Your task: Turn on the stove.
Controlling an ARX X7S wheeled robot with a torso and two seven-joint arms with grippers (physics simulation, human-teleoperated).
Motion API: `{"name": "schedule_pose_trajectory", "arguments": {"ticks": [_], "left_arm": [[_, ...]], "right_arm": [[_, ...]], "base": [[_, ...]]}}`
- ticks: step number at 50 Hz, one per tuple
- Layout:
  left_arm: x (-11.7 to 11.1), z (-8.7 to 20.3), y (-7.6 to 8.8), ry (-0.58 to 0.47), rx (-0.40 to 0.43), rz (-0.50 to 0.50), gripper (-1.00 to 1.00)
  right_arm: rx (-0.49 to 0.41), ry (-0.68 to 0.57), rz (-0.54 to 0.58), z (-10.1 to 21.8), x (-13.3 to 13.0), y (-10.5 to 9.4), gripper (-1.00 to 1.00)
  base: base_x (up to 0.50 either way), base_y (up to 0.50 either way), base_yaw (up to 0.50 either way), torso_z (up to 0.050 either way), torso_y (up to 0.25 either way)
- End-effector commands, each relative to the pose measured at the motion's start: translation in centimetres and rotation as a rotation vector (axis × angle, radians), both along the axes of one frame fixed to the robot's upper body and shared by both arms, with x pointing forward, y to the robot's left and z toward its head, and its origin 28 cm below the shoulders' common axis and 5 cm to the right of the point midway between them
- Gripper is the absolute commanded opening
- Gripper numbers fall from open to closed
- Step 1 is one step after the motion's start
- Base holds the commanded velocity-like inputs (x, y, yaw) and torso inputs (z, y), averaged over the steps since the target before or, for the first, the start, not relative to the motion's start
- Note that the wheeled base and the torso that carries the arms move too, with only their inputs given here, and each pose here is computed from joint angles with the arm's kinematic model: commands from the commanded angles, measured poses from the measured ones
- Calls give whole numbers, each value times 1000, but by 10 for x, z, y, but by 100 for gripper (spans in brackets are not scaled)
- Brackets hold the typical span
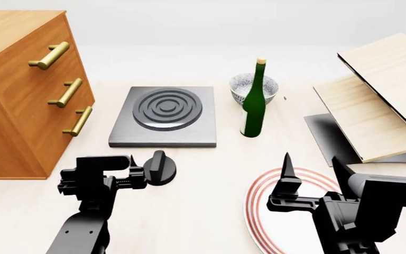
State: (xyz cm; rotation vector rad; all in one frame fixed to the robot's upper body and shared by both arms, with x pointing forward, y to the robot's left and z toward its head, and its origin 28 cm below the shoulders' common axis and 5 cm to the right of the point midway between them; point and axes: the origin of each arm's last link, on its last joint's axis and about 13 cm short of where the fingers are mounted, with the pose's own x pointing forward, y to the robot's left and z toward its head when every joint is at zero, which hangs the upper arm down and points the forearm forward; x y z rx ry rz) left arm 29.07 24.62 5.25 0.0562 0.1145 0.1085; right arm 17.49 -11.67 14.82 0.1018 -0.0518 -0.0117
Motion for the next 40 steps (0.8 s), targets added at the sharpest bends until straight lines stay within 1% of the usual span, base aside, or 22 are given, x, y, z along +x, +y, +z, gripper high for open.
{"name": "schedule_pose_trajectory", "arguments": {"ticks": [1, 9, 16, 25, 30, 34, 38, 40], "left_arm": [[15, -23, -7, 23, 46, 16, 100], [20, -36, -15, 45, 55, 4, 100], [24, -41, -21, 47, 73, -1, 100], [28, -46, -38, 56, 67, -41, 100], [30, -44, -50, 53, 64, -81, 100], [27, -39, -58, 40, 61, -120, 100], [19, -31, -68, 30, 49, -175, 100], [10, -25, -72, 26, 40, -218, 100]], "right_arm": [[5, 5, 2, -2, 0, 0, 100], [7, 5, 3, -2, 0, -1, 100], [7, 4, 6, -2, -2, -1, 100], [11, 5, 7, -3, -2, -1, 100], [12, 8, 6, -4, -2, -2, 100], [12, 8, 6, -4, -2, -2, 100], [11, 7, 11, -4, -2, -1, 100], [11, 7, 10, -4, -2, -1, 100]], "base": [[0, 0, 0, 0, 0], [0, 0, 0, 0, 0], [0, 0, 0, 0, 0], [0, 0, 0, 0, 0], [0, 0, 0, 0, 0], [0, 0, 0, 0, 0], [0, 0, 0, 0, 0], [0, 0, 0, 0, 0]]}}
